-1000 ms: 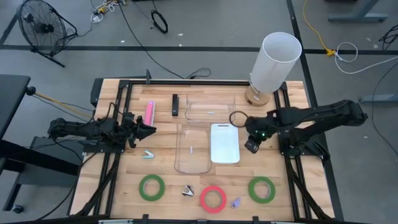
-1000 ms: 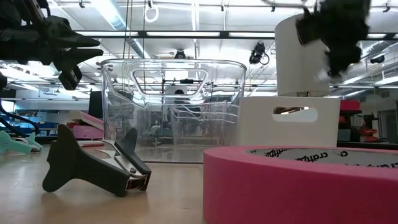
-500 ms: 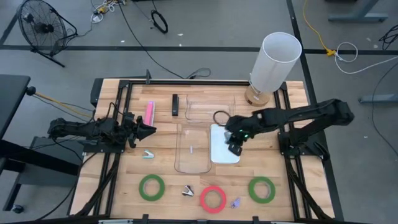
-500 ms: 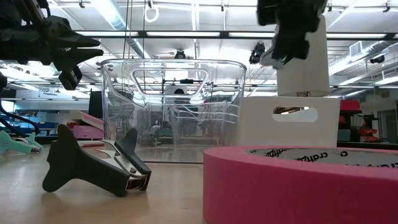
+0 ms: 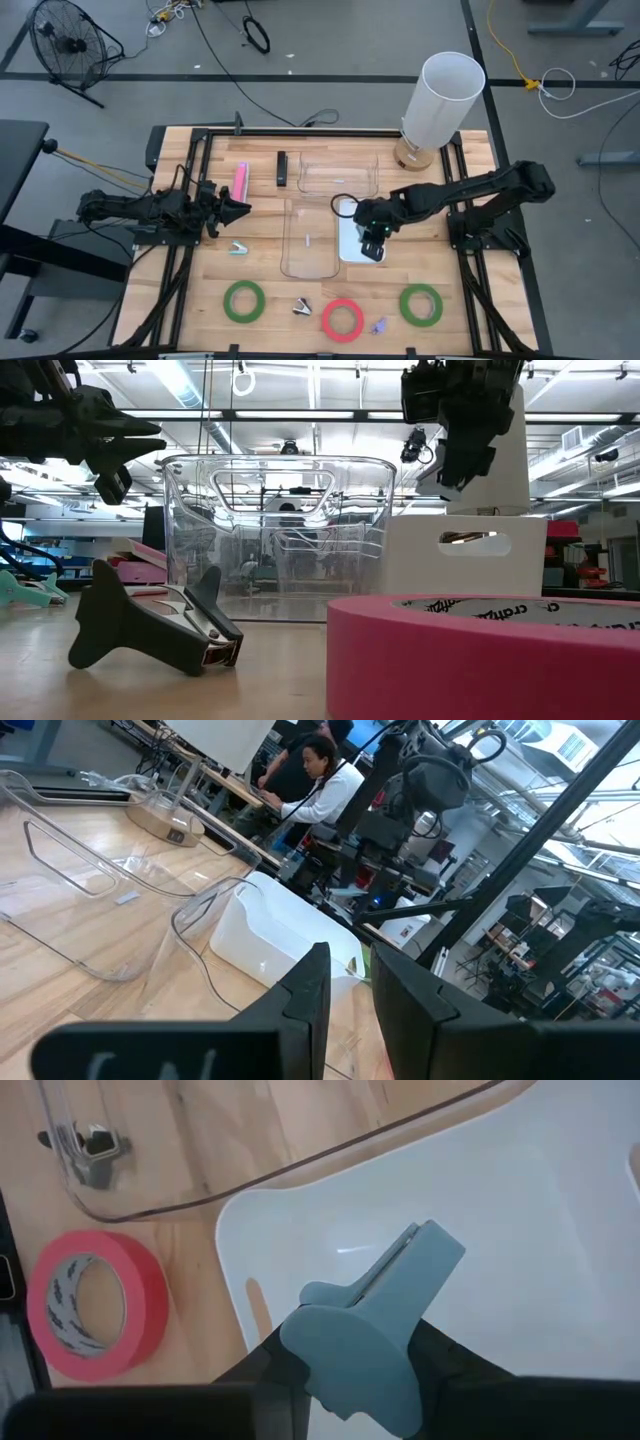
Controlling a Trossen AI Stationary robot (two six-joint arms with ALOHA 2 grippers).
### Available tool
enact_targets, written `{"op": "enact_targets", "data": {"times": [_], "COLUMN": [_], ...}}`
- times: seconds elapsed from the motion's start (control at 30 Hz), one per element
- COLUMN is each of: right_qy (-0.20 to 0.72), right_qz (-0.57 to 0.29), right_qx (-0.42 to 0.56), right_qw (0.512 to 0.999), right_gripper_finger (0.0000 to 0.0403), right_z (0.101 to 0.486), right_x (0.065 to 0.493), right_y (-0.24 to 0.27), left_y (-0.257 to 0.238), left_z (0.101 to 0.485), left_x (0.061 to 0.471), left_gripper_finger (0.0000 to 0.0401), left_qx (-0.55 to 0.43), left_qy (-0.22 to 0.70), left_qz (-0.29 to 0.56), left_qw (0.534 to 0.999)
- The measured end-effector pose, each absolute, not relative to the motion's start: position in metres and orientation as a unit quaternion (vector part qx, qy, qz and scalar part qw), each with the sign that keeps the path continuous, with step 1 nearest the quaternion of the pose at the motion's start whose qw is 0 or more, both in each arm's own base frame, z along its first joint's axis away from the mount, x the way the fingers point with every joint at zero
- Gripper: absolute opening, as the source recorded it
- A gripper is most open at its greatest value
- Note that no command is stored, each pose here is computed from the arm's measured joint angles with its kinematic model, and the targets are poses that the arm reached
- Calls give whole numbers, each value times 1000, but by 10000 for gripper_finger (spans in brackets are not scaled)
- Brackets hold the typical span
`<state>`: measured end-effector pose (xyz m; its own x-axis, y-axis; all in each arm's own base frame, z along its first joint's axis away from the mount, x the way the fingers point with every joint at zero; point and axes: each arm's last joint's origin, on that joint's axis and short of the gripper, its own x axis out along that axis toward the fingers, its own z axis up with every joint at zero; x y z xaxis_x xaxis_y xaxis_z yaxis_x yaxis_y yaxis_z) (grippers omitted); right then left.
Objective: Pick and place Stapler, Stapler remover, tape
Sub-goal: Put the light blue staple remover into the white bin, then put the right green tape into the top transparent bin
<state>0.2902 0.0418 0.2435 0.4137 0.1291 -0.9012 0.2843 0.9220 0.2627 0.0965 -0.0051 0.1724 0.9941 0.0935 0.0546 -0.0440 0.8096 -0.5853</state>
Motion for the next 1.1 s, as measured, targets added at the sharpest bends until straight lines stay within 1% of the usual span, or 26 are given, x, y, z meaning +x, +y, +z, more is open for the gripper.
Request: {"op": "enact_targets", "data": {"times": [0.2, 0.23, 0.27, 0.4, 0.47, 0.53, 0.6, 0.73, 0.87, 0.97, 1.1], "right_qy": [538, 537, 535, 529, 524, 520, 518, 519, 535, 579, 641], "right_qz": [-52, -52, -51, -51, -57, -65, -73, -73, -47, -51, -87], "right_qx": [189, 189, 190, 191, 186, 181, 176, 175, 194, 228, 263], "right_qw": [820, 821, 822, 825, 829, 832, 834, 834, 821, 782, 716], "right_gripper_finger": [94, 99, 114, 214, 254, 281, 296, 300, 283, 266, 246], "right_z": [244, 244, 244, 244, 245, 245, 245, 245, 244, 241, 237], "right_x": [290, 291, 291, 292, 293, 293, 293, 293, 291, 282, 264], "right_y": [42, 42, 42, 42, 41, 41, 40, 40, 43, 48, 62], "left_y": [-5, -5, -5, -5, -5, -5, -5, -5, -5, -5, -5], "left_z": [172, 172, 172, 172, 172, 172, 172, 172, 172, 172, 172], "left_x": [97, 97, 97, 97, 97, 97, 97, 97, 97, 97, 97], "left_gripper_finger": [78, 78, 78, 78, 78, 78, 78, 78, 78, 78, 78], "left_qx": [-307, -307, -307, -307, -307, -307, -307, -307, -307, -307, -307], "left_qy": [-40, -40, -40, -40, -40, -40, -40, -40, -40, -40, -40], "left_qz": [36, 36, 36, 36, 36, 36, 36, 36, 36, 36, 35], "left_qw": [950, 950, 950, 950, 950, 950, 950, 950, 950, 950, 950]}}
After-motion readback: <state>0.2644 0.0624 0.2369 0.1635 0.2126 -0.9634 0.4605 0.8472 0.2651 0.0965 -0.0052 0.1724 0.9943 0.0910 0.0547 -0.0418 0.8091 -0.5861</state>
